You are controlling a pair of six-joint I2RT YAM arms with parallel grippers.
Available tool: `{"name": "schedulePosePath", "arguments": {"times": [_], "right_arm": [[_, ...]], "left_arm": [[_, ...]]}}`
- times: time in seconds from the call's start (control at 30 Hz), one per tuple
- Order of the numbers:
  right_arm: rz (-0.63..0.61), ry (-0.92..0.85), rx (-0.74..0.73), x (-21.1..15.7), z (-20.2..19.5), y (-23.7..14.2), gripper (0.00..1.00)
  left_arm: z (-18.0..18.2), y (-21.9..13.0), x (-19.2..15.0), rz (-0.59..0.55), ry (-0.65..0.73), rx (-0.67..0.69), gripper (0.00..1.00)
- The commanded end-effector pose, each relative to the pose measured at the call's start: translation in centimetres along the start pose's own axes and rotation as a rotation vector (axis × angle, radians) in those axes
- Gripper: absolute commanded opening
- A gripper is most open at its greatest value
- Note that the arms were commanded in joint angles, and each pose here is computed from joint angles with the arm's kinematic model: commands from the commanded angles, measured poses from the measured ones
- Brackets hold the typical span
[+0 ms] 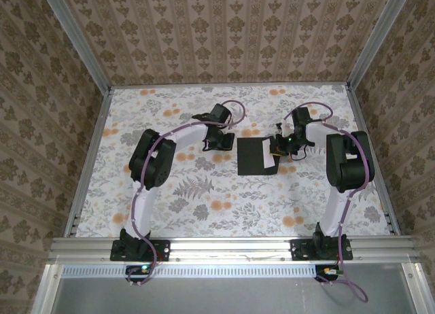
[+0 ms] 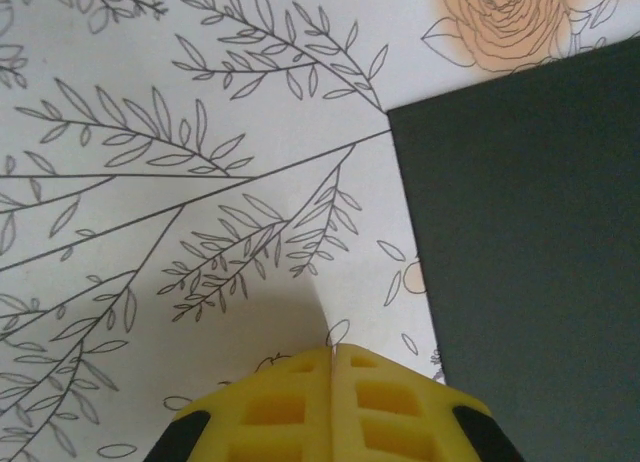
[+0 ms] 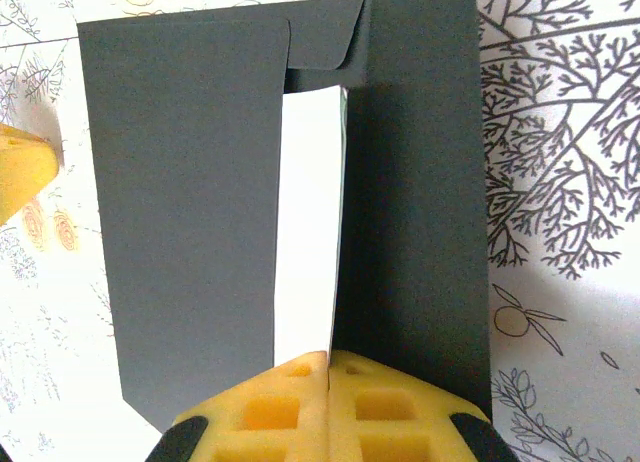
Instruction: Place the letter into the envelope and seal it
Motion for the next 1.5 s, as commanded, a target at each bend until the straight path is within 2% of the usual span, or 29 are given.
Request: {"name": "schedulePosePath", "arguments": {"times": [0.0,0.6,1.27,1.47], "right_arm": [[0.013,0.014,0.003,-0.2,0.3,0.0,0.00],[0.015,0.008,0.005,0.1,0.5,0.2,0.00],[0.031,0.027,0.015,0.5,1.4,1.4,0.00],[0.022,0.052,-0.001,0.0,1.5,2.0,0.00]], "left_arm": [[-0.5,0.3,0.5,-0.010,0.005,-0.019,0.00],[-1.8,2.3,1.5,-0.014,-0.007,-0.081,0.00],[-2.5,3.6,0.4,0.013,-0.022,-0.103,0.00],[-2.4,3.5,-0.2,0.027,-0.065,-0.093,0.00]]}}
Point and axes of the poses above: each hand's point on the last joint's axis, 136 mm out from that joint toward the fingers, its own y axis out along the fingers, its own z axis along the line the jaws close on, x = y × z, the point moved 7 cm from there along -y, back along the fingers, and after that the axes turned 7 degrees about -y, right-handed, at the moved point
